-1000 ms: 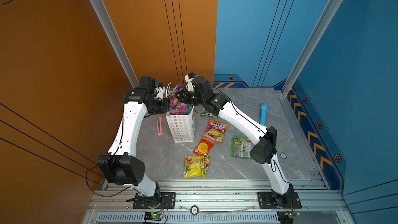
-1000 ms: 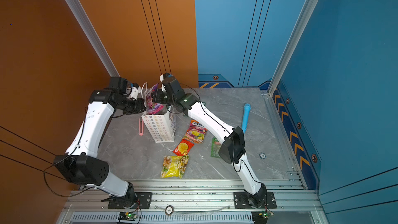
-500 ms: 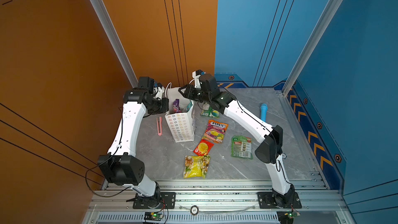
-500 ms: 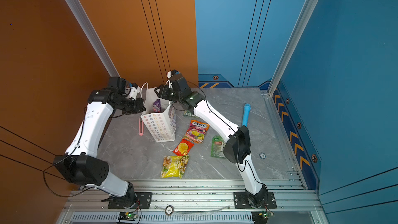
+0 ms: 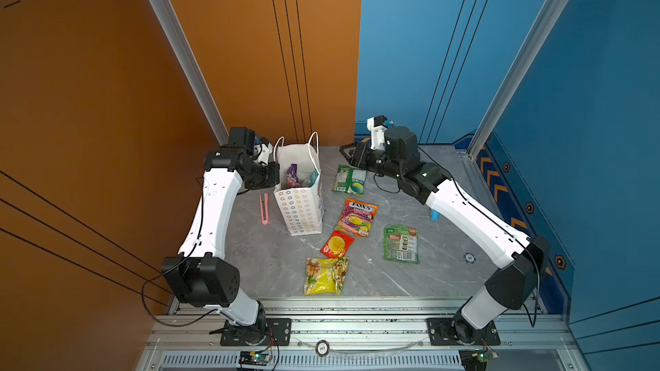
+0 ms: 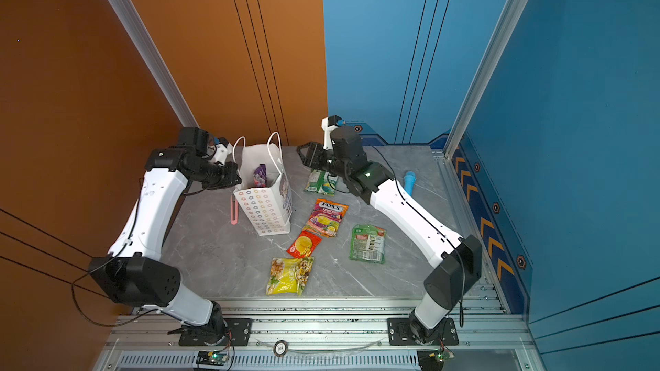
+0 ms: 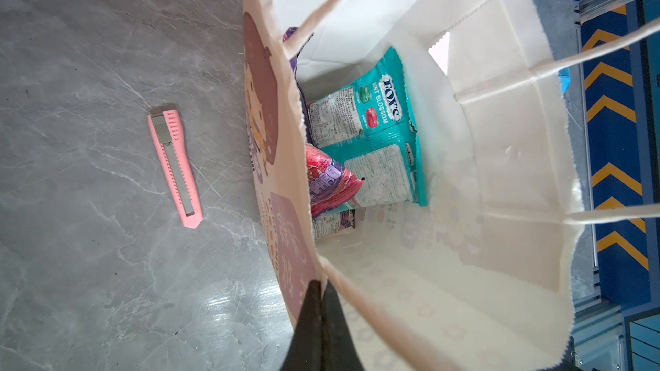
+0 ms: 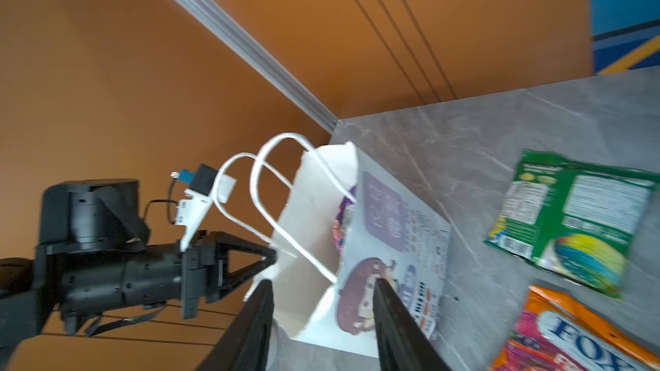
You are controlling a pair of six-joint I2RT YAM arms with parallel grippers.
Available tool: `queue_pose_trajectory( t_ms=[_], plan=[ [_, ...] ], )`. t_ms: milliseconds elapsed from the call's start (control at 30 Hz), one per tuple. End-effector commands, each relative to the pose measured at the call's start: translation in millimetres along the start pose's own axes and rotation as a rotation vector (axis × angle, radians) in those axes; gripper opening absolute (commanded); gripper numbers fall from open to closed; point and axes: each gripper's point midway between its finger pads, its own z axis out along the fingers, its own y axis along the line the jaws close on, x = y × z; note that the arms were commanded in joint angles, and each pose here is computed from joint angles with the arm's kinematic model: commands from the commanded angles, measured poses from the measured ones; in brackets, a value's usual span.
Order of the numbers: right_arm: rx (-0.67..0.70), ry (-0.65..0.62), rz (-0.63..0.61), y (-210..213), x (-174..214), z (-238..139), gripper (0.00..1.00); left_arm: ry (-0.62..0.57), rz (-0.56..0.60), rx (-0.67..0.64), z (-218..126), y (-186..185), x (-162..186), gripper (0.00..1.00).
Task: Place the snacks into the paper bag
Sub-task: 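Move the right gripper down to the orange FOX'S fruits packet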
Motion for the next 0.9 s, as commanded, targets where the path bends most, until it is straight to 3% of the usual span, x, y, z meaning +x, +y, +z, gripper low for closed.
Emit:
queue_pose_trajectory(
  t_ms=[0,200,333,533,867],
  plan=[
    [0.161,0.006,0.044,-68.9,18.4,-15.6,0.48,-0.024,0.021,0.032,-7.2,-6.3,-1.1,0.0],
    [0.338,0.044,0.086,-133.5,66.0,-41.1,0.71,-0.027,0.02,0.034,-8.5,-7.0,-0.6,0.0],
    [0.389,0.106,0.151,-161.5,102.3,-41.0,0.8,-0.023,0.018,0.03,-7.1,-5.6,0.8,0.0],
    [0.419,0.142,0.257,-194.8,145.2,-27.0,0.75,-0.024,0.017,0.032,-7.0,-5.9,0.1,0.0],
    [0.403,0.205,0.324,-210.2,171.3,4.0,0.67,-0.017,0.013,0.03,-5.9,-5.0,2.9,0.0]
  ],
)
